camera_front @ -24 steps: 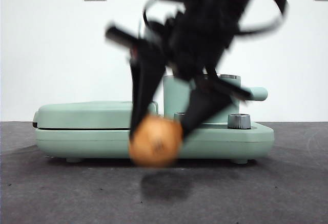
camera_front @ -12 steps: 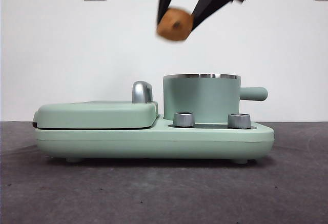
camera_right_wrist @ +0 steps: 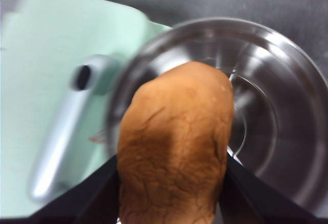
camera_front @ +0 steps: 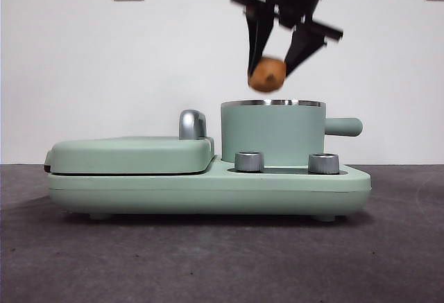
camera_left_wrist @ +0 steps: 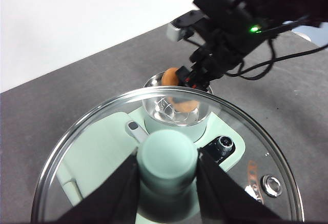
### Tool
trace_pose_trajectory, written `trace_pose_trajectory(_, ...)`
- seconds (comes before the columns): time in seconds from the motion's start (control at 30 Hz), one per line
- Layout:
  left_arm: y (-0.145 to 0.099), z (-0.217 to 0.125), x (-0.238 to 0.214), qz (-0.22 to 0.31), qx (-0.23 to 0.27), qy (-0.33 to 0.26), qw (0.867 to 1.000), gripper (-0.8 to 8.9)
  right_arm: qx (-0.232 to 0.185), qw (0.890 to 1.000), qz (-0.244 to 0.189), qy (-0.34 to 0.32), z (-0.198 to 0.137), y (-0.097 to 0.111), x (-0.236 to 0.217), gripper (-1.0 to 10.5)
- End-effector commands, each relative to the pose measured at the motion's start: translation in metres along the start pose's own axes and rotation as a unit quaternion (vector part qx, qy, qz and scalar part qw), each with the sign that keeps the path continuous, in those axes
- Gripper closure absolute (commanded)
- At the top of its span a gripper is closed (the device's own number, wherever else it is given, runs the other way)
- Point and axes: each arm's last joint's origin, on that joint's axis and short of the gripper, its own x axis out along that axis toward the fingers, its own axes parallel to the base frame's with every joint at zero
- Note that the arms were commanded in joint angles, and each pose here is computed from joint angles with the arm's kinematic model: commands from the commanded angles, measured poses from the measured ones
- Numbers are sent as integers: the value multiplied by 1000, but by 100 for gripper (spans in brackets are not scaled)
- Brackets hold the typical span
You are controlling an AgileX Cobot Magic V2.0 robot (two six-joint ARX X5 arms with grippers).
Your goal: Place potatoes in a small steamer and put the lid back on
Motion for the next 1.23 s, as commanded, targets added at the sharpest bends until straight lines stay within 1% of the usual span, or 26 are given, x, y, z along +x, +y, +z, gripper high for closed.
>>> trace_pose_trajectory(0.03,-1,7,0,-3,2,-23,1000,799,-2,1000,3,10,6,-6,15,818)
trace_pose_trajectory(0.17,-1,8,4,-4,2,-18,1000,799,8,1000,-2,30,6,-17,32,818)
trace_pose_trajectory(0.3,0,8,8,-4,2,-13,1000,799,10,999,-4,39,5,-19,39,815)
trace_pose_trajectory(0.37,0,8,10,-4,2,-11,1000,799,10,999,-1,40,5,-19,39,767)
trace_pose_trajectory(0.47,0,8,12,-4,2,-8,1000,799,11,999,3,43,5,-19,39,639)
trace_pose_trajectory(0.53,0,8,13,-4,1,-6,1000,799,11,999,6,43,5,-18,39,575)
trace_pose_trajectory(0.57,0,8,14,-4,1,-6,1000,799,11,999,5,41,5,-18,39,553)
trace_pose_trajectory(0.67,-1,9,17,-7,2,-3,1000,799,10,999,7,37,7,-17,35,550)
trace_pose_trajectory(0.73,-1,9,21,-8,3,-1,1000,799,11,999,4,37,9,-17,24,550)
trace_pose_trajectory(0.87,-1,10,35,-10,3,12,1000,799,-5,1000,-9,27,9,-16,-19,550)
trace_pose_trajectory(0.9,-1,10,40,-11,3,17,1000,799,-6,999,-20,24,7,-15,-30,550)
trace_pose_trajectory(1.0,-2,11,58,-15,5,31,999,799,-9,995,-99,18,-5,-13,-64,550)
trace_pose_trajectory(1.03,-3,12,64,-17,6,32,999,799,-12,993,-118,17,-10,-12,-75,550)
trace_pose_trajectory(1.07,-4,13,71,-19,7,31,999,799,-14,992,-128,15,-15,-10,-86,550)
trace_pose_trajectory(1.23,-7,14,106,-26,12,26,999,799,-17,991,-132,-8,-48,-8,-130,551)
